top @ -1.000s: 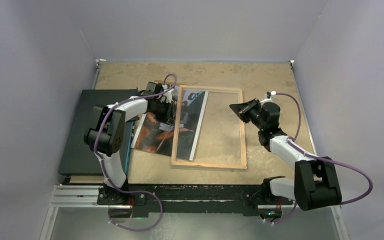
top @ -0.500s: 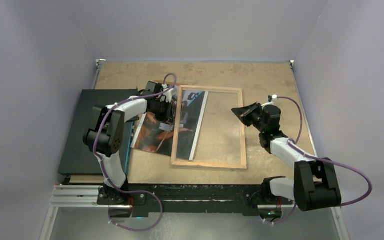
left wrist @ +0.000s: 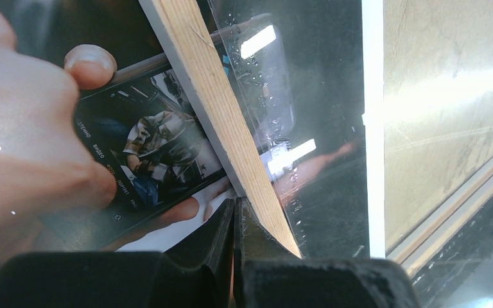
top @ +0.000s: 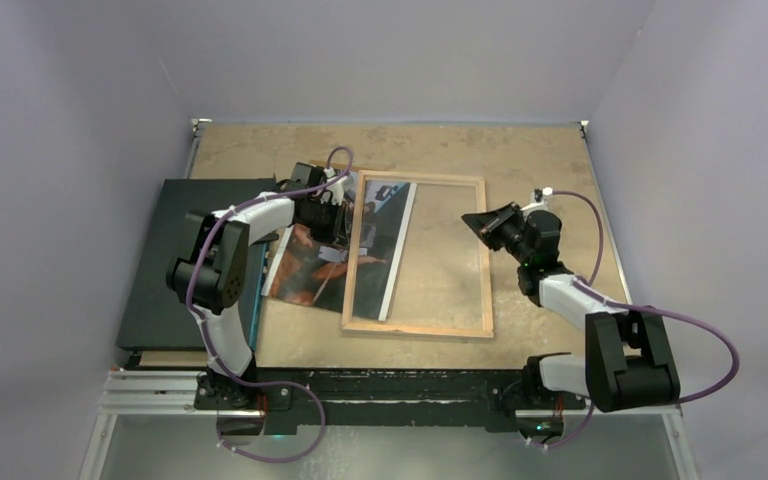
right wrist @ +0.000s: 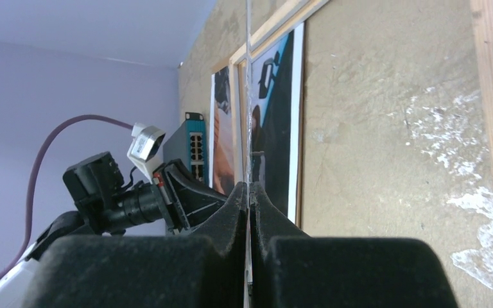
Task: Put the photo into the frame
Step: Place the photo frame item in the photo frame.
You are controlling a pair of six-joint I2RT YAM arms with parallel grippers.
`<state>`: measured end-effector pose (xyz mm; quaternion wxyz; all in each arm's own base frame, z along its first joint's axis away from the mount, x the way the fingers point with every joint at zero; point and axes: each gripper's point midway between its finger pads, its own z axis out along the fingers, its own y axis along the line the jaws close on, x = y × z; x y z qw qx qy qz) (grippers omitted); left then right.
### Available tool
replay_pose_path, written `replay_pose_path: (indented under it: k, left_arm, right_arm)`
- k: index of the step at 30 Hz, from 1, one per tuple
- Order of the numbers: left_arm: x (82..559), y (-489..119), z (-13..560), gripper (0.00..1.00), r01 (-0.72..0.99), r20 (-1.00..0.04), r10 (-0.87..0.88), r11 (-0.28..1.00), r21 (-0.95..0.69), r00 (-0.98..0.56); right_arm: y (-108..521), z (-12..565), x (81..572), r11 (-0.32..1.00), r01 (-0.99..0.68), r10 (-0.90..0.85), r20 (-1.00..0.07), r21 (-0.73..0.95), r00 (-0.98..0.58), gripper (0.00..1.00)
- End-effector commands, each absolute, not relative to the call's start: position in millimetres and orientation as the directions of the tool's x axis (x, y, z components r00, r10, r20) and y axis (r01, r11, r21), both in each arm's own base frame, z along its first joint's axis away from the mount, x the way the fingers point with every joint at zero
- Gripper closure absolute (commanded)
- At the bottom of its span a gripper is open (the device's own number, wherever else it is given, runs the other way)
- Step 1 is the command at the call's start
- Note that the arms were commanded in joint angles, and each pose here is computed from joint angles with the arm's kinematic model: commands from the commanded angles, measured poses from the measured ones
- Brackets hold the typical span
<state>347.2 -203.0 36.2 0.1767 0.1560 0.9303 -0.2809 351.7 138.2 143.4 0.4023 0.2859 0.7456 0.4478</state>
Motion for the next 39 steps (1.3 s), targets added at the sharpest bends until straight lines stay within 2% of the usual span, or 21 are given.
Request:
replay_pose_path:
  k: [1, 16, 22, 39]
  left_arm:
    - [354.4, -212.0, 57.5, 1.0, 0.426, -0.472, 0.183, 0.768, -0.479, -0.862]
    - [354.0, -212.3, 55.3, 1.0, 0.424, -0.465, 0.186, 0.767, -0.482, -0.866]
    - [353.6, -212.3, 55.1, 1.0, 0.424, -0.464, 0.187, 0.766, -0.483, -0.866]
    - [352.7, -212.5, 56.5, 1.0, 0.423, -0.462, 0.187, 0.765, -0.486, -0.867]
  right_arm:
    - [146.7, 172.0, 354.0, 0.44, -0.099, 0.751, -0.426, 0.892, -0.504, 1.0]
    - [155.8, 195.4, 355.1, 0.463, -0.291, 0.691, -0.547, 0.837, -0.473, 1.0]
    - [155.0, 211.3, 352.4, 0.498, -0.382, 0.661, -0.626, 0.779, -0.415, 1.0]
    - [161.1, 197.2, 355.0, 0.497, -0.388, 0.631, -0.63, 0.776, -0.452, 1.0]
